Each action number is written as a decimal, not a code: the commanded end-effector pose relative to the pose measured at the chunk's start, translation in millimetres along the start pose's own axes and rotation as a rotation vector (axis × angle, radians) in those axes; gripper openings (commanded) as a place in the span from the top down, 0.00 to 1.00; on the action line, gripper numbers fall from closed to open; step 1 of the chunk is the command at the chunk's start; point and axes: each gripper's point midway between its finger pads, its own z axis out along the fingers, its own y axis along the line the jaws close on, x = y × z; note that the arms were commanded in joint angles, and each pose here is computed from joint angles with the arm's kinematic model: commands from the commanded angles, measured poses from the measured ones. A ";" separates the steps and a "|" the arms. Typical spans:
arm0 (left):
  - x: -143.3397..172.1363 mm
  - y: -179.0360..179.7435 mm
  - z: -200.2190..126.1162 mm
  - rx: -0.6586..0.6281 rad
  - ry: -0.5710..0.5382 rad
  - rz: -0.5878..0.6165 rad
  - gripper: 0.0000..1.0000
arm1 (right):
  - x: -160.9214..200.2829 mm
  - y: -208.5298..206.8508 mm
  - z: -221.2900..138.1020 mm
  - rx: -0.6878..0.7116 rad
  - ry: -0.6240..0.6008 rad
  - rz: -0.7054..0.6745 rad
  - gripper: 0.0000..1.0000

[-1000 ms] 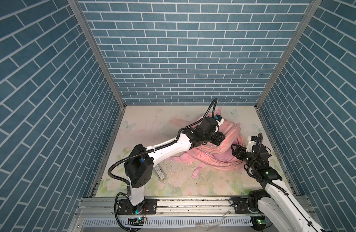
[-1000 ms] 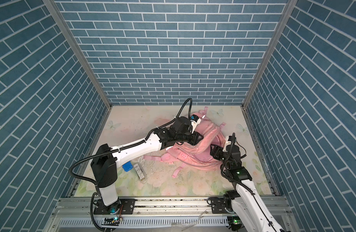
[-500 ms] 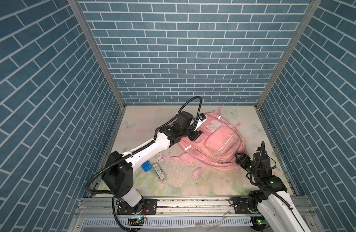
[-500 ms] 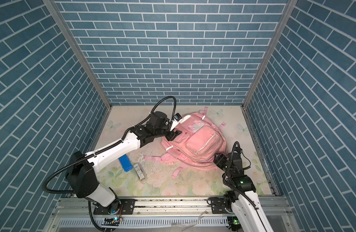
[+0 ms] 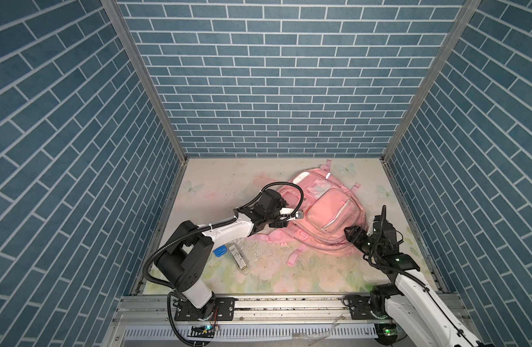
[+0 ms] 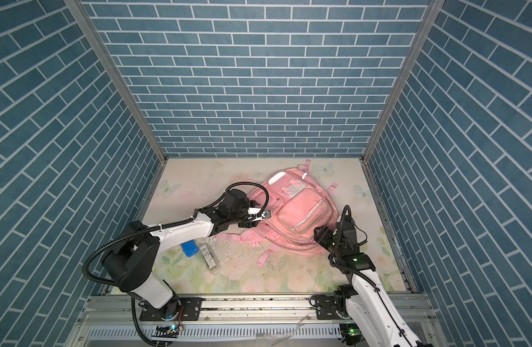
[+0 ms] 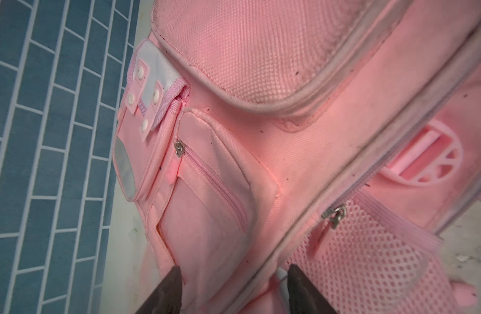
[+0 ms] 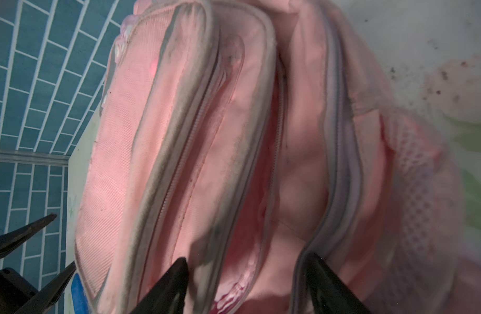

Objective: Pack books, pencil case, and school supplies into a backpack
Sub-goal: Zip the student bag at the center of the table.

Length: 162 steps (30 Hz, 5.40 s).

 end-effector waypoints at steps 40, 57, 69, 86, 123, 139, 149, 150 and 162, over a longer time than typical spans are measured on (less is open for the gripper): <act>-73.0 -83.0 -16.9 0.105 -0.010 -0.365 1.00 | -165.4 74.9 114.7 -0.076 0.077 -0.375 0.47; -114.6 -20.3 -17.2 0.244 -0.175 -0.962 1.00 | -87.0 93.8 -0.3 -0.241 -0.215 -0.648 0.45; -138.1 7.6 -25.1 0.299 -0.287 -1.145 1.00 | 18.4 118.4 -16.6 -0.347 -0.398 -0.978 0.54; -161.3 22.3 -42.6 0.309 -0.405 -1.387 1.00 | 24.3 142.7 -15.7 -0.350 -0.481 -1.118 0.55; -182.2 20.2 -38.3 0.344 -0.361 -1.350 1.00 | 13.5 125.5 -9.6 -0.094 -0.572 -1.103 0.92; -170.8 14.9 -40.4 0.308 -0.297 -1.260 1.00 | 9.5 124.7 -12.4 -0.317 -0.472 -0.960 1.00; -106.1 4.9 -34.6 0.224 -0.063 -1.099 1.00 | -20.5 89.1 -10.1 -0.155 -0.478 -0.773 1.00; -99.9 4.7 -34.8 0.221 -0.044 -1.077 1.00 | -23.5 83.7 -9.8 -0.138 -0.470 -0.748 1.00; -58.8 5.2 -31.4 0.219 0.084 -0.752 1.00 | -48.7 56.8 -6.9 -0.052 -0.437 -0.609 1.00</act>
